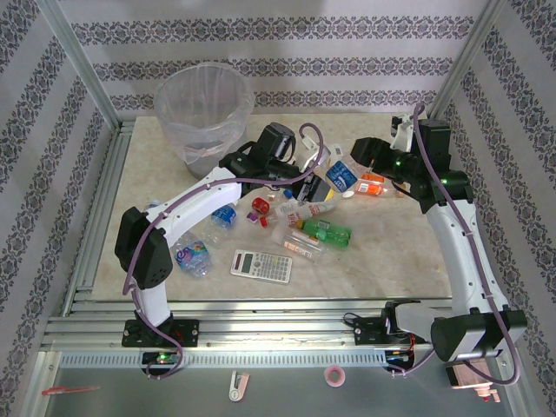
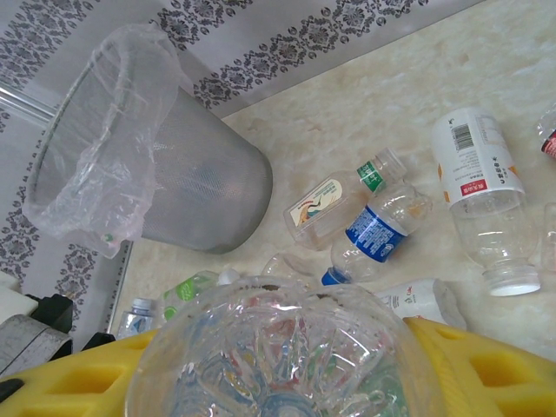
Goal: Throw the plastic bottles in the bin
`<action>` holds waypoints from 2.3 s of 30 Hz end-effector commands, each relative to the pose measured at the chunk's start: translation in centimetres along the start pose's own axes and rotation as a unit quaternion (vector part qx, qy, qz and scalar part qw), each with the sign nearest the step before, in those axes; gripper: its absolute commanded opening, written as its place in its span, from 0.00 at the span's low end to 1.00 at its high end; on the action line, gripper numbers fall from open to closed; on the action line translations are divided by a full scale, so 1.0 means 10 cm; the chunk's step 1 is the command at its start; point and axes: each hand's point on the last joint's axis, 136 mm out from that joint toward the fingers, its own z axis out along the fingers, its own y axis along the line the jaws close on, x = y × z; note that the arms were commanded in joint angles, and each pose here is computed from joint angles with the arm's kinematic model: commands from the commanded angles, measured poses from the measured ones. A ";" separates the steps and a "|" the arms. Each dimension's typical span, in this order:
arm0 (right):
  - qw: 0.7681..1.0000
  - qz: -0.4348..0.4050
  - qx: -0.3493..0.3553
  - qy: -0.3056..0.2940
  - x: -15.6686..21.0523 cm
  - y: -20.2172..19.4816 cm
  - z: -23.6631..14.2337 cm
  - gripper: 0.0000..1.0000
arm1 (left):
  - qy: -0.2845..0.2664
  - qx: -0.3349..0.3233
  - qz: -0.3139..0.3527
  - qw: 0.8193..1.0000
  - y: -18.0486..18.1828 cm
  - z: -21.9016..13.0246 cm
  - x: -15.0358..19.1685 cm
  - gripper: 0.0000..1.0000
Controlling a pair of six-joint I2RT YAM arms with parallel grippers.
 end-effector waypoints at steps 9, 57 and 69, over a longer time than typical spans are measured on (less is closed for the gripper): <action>0.999 -0.017 -0.030 -0.004 -0.04 0.21 -0.08 0.42 | 0.008 0.008 0.006 1.000 0.01 0.08 0.05 0.13; 0.999 -0.006 -0.028 -0.025 0.10 0.12 -0.29 0.98 | -0.302 -0.261 0.094 0.912 0.20 -2.19 -1.38 0.00; 1.000 0.004 -0.012 -0.017 0.13 0.00 -0.21 0.98 | -0.419 -0.416 0.228 0.774 -0.54 -3.48 -1.72 0.00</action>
